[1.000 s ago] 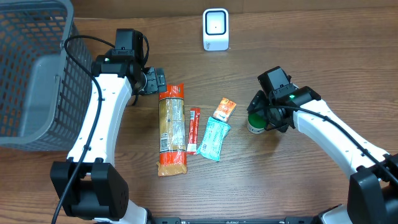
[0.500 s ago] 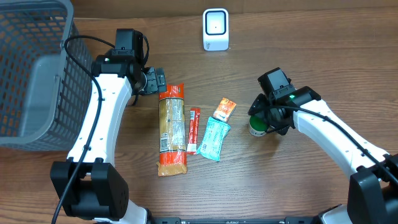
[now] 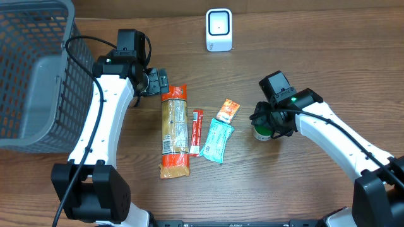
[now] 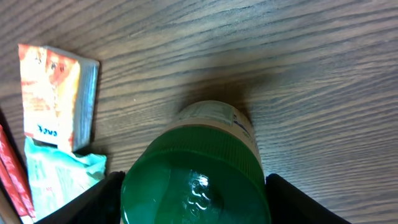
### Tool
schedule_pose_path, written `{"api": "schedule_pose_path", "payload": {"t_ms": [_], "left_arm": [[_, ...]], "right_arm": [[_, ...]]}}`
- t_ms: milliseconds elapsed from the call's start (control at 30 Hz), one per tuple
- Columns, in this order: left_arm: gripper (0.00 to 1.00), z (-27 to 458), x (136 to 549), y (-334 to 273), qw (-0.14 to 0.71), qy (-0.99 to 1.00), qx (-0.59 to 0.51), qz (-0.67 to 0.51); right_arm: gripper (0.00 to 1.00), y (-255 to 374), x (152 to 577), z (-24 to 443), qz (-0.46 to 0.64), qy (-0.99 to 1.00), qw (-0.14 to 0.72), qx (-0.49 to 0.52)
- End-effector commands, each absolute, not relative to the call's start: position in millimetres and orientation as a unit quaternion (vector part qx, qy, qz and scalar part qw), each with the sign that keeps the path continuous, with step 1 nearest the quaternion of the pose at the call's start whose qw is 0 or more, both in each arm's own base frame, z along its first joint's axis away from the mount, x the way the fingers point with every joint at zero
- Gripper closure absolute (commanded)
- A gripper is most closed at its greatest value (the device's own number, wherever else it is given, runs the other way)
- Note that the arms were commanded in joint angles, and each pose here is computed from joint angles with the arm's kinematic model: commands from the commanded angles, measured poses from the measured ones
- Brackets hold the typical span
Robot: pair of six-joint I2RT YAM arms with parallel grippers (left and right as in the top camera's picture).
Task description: Scan the item barcode
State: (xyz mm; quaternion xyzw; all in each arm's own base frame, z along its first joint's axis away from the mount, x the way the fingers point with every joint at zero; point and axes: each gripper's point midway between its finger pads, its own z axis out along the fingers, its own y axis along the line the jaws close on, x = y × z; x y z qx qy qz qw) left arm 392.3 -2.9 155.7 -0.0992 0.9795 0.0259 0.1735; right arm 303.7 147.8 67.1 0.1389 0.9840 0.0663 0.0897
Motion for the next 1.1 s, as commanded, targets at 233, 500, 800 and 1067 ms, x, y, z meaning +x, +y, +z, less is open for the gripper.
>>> {"api": "schedule_pose_path", "payload": {"t_ms": [233, 500, 800, 1067], "left_arm": [[0.0, 166, 395, -1, 0.187, 0.977, -0.098, 0.03], [0.0, 166, 395, -1, 0.187, 0.977, -0.098, 0.03], [0.0, 166, 395, -1, 0.187, 0.977, -0.098, 0.03], [0.0, 166, 395, -1, 0.187, 0.977, -0.098, 0.03]], "right_arm": [[0.18, 137, 290, 60, 0.027, 0.995, 0.072, 0.062], [0.17, 134, 285, 60, 0.021, 0.997, 0.062, 0.051], [0.15, 134, 284, 59, 0.019, 0.997, 0.06, 0.04], [0.13, 135, 285, 48, 0.014, 0.998, 0.05, 0.037]]}}
